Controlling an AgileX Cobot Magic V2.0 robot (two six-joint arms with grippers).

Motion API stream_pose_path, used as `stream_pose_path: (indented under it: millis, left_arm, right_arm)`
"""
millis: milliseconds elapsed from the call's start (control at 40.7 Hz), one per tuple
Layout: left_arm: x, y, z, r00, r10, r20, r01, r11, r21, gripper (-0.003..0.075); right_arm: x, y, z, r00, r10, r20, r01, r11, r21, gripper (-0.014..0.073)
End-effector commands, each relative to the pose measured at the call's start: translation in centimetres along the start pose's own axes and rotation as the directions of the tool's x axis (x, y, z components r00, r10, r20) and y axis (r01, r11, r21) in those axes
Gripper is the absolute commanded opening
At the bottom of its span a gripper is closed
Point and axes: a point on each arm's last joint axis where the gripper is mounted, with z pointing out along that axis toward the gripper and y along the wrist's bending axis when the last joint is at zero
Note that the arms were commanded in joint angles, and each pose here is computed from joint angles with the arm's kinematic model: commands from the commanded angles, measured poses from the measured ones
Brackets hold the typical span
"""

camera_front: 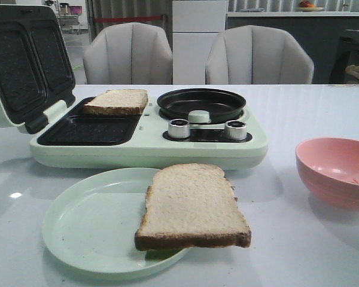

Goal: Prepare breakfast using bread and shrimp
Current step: 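Open the left gripper and withdraw it from the sandwich maker, then reach the right gripper to the remaining bread slice and grasp it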

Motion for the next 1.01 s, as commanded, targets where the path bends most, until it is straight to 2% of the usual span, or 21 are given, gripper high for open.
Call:
stream_pose_path:
  millis: [0,98,688,836,885,983]
  left_arm:
    - [-0.1,0.0,-1.5,0.993,-0.004,0.117,0.002,1.0,0.017,0.0499]
    - [0.5,0.2,-2.2,0.991,-0.008,0.135,0.005,1.0,0.018,0.0499]
    - [0.6,0.2,-2.4,0.99,-0.009,0.14,0.006,1.0,0.018,0.0499]
    - [0.6,0.2,-2.4,0.99,-0.009,0.14,0.006,1.0,0.018,0.0499]
    - [0.6,0.2,-2.4,0.99,-0.009,0.14,0.006,1.0,0.018,0.0499]
    - [0.6,0.2,-2.4,0.99,-0.009,0.14,0.006,1.0,0.018,0.0499]
  right_arm:
    - [-1.5,0.0,-0.3,0.995,-0.004,0.097,0.004,1.0,0.003,0.0569]
    - [-1.7,0.0,-0.3,0.992,-0.004,0.128,0.003,1.0,0.004,0.0569]
    - [-1.8,0.1,-0.3,0.991,0.018,0.131,-0.017,1.0,-0.013,0.0569]
    - [-1.1,1.1,0.4,0.989,0.15,0.01,-0.148,0.981,-0.126,0.0569]
    - [-0.9,1.6,1.0,0.984,0.169,-0.063,-0.177,0.969,-0.172,0.0568]
    - [-0.3,2.7,2.5,0.969,0.132,-0.21,-0.188,0.943,-0.273,0.0568]
